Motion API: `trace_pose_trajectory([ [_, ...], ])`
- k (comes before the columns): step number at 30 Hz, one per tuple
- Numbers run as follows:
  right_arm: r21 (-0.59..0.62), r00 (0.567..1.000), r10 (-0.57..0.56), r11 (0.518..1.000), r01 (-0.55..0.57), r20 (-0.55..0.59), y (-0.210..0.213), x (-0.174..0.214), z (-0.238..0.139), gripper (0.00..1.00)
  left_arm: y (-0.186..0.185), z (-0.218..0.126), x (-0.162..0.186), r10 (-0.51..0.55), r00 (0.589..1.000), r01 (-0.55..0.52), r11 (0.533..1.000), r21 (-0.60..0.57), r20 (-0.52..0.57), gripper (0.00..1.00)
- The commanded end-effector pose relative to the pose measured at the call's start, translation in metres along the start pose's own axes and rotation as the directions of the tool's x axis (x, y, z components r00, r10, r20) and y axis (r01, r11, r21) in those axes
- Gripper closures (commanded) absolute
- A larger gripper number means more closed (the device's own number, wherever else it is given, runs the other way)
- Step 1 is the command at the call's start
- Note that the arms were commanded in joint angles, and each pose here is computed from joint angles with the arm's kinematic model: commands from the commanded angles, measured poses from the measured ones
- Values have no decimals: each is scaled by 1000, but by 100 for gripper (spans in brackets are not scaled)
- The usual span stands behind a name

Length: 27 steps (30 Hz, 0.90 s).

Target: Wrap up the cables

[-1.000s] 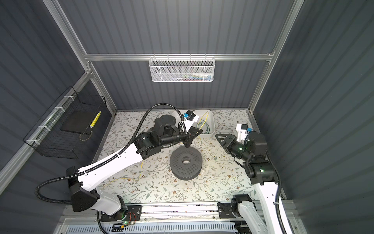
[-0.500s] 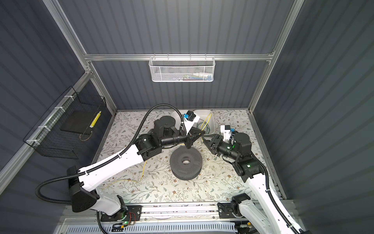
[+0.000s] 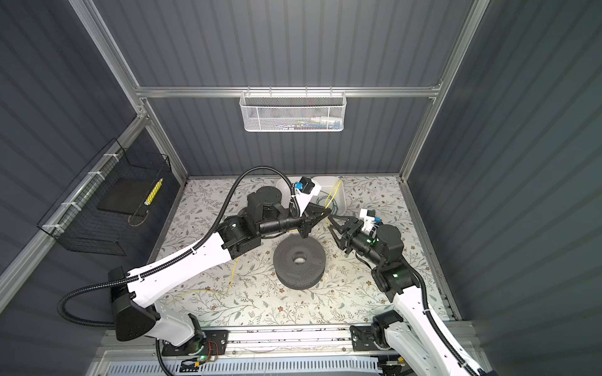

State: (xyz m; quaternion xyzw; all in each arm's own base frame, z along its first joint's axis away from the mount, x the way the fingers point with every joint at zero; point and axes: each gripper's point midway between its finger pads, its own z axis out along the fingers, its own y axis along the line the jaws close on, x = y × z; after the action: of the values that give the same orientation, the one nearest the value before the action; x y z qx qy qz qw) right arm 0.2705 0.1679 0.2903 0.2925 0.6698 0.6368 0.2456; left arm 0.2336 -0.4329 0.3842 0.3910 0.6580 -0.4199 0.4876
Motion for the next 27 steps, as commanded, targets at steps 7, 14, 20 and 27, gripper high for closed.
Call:
trace_pose_trajectory([
  [7, -195, 997, 69, 978, -74, -31, 48, -4, 15, 43, -6, -6, -12, -11, 998, 10, 1000, 23, 55, 100],
  [14, -208, 995, 67, 975, -82, -79, 55, 6, 26, 50, -6, -4, -11, -15, 998, 14, 1000, 27, 57, 100],
  [20, -173, 996, 41, 983, -55, -80, 41, 11, 22, 92, -4, -10, -16, -7, 998, 6, 1000, 13, 68, 100],
  [27, 104, 986, -152, 982, 159, -70, -16, 2, 13, 100, 9, -29, -23, -27, 998, 27, 1000, 10, 50, 100],
])
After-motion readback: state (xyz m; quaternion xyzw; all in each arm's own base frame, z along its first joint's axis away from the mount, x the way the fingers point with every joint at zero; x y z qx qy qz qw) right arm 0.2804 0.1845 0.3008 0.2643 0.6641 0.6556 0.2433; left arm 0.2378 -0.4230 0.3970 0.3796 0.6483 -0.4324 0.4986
